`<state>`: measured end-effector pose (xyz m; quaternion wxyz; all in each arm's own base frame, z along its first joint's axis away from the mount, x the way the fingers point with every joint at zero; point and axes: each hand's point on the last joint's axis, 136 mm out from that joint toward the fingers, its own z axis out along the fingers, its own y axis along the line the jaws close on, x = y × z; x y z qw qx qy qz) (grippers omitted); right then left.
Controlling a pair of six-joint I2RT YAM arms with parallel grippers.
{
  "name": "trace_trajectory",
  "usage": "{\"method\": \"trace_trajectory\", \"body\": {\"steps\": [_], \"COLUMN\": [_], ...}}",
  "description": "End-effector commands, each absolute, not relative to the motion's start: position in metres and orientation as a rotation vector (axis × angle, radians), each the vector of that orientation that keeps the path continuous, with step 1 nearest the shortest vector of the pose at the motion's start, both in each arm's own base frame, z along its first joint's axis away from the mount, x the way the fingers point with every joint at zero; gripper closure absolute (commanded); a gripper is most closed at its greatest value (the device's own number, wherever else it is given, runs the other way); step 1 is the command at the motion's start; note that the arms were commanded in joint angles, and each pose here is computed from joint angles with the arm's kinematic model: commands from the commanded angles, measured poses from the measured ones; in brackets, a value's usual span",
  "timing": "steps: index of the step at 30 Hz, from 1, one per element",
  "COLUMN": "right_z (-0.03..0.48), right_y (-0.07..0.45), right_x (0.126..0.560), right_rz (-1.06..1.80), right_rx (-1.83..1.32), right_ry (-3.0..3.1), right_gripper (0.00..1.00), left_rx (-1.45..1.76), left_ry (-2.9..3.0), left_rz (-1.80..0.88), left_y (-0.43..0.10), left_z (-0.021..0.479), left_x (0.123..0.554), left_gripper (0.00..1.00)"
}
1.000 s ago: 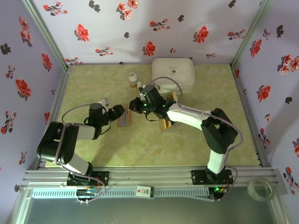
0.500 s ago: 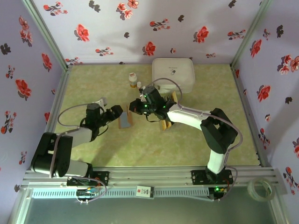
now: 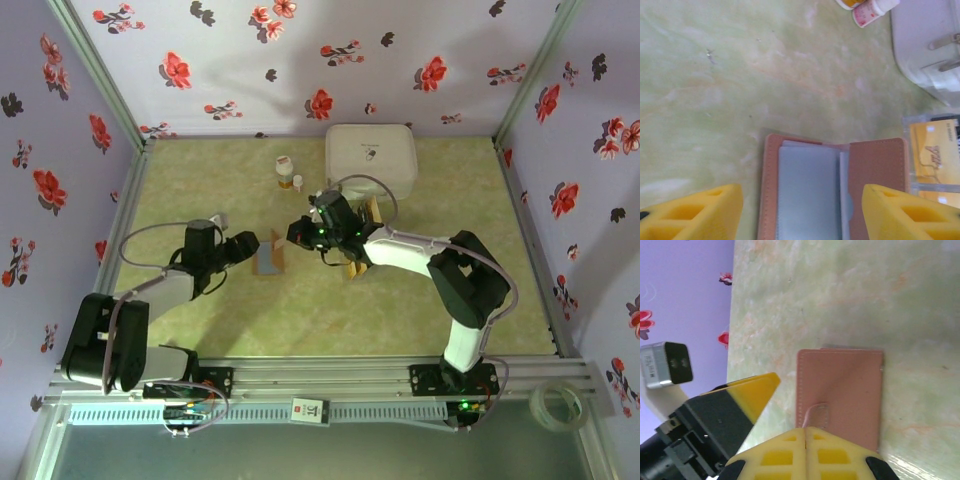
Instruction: Put the credit cards into the card holder
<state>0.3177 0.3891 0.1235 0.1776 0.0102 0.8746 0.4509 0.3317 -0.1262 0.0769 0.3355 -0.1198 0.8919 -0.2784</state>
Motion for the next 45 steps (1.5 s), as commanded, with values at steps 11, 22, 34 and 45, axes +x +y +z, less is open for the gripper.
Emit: {"method": "trace_trajectory", "body": {"steps": [11,22,34,45], "right_z": [0.106,0.087,0.071,0.061], "right_y": [0.356,0.318,0.32,0.333], "right_x": [0.318,0.315,0.313,0.309], "right_rz": [1.205,0.839,0.758,0.764], "right_rx": [0.075,-0.032,-0.09,-0.13], "right_ry": [2.493,2.602,2.644,2.658], "right_gripper": [1.0,1.0,1.0,1.0], "left_rx": [-0.157,-0.097,-0.061,-0.03], "left_ry": [2.505,2.546,2.557,2.53], "left_rz": [-0.44,-0.387,-0.384,-0.506], "left_y": [-0.128,-0.136,-0.142,-0.159], "left_z": [0.06,0.053,0.052,0.056], "left_x": [0.324,0.325,0.331,0.335], "left_gripper": [0.36,0.34,0.33,0.46]}}
